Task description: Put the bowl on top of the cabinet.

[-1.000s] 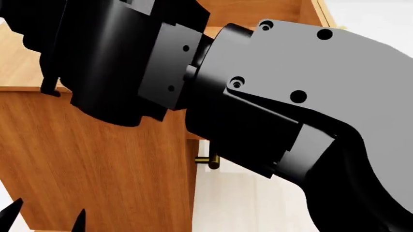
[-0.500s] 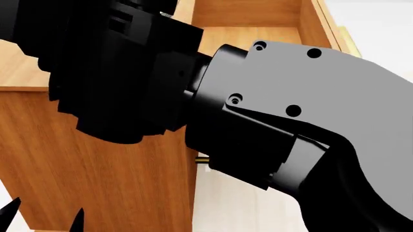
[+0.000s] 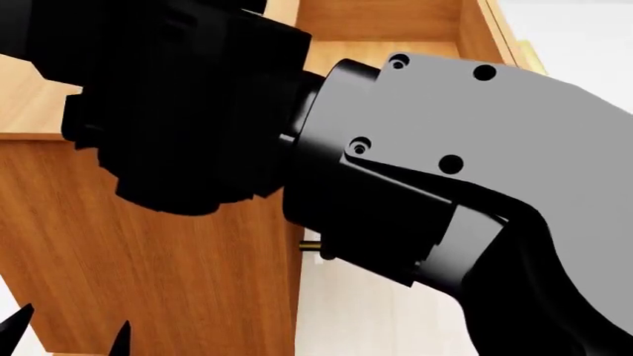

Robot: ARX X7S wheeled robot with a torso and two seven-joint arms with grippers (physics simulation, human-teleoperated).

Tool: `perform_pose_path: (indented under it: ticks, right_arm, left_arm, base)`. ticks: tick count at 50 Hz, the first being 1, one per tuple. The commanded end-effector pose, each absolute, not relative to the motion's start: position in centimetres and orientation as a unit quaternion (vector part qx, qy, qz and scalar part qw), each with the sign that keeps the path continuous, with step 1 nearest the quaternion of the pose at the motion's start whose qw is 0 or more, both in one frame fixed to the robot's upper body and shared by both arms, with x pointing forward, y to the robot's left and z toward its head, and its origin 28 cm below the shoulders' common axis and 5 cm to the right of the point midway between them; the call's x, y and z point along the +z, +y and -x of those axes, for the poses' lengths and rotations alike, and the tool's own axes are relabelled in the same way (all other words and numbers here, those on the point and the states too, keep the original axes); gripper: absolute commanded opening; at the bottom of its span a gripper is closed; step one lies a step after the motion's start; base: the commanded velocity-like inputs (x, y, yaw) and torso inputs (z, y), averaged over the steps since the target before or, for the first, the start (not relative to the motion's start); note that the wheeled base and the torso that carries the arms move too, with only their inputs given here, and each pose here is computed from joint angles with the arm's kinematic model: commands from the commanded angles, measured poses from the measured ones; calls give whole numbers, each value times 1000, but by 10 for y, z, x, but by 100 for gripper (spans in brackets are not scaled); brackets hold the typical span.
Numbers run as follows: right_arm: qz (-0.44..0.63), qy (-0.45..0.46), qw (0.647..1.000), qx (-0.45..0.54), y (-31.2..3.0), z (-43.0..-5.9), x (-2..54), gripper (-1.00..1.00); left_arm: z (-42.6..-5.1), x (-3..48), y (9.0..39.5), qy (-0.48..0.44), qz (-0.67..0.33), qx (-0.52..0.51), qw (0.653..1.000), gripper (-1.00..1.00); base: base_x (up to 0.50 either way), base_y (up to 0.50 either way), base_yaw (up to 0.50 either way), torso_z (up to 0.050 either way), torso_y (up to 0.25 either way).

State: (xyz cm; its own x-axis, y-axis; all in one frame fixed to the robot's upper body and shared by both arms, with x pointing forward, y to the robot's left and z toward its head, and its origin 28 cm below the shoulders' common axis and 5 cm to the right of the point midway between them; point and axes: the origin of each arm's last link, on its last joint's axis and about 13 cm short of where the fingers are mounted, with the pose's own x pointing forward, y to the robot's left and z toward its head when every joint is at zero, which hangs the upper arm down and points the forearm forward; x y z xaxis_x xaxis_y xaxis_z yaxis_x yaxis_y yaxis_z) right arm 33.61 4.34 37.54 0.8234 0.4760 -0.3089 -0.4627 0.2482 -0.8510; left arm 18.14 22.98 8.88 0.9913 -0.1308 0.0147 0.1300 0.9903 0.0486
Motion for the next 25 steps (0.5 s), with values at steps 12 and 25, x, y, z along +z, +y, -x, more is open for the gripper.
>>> perform_pose_path:
  ticks: [12, 25]
  right_arm:
    - [545, -10, 783, 299, 44, -332, 386, 100]
    - [574, -36, 768, 281, 51, -298, 416, 100]
  left_arm:
    - [-181, 88, 229, -10, -26, -67, 997, 100]
    - [-182, 88, 230, -9, -27, -63, 998, 100]
  base:
    - [0, 0, 0, 0, 0]
    - [0, 0, 0, 0, 0]
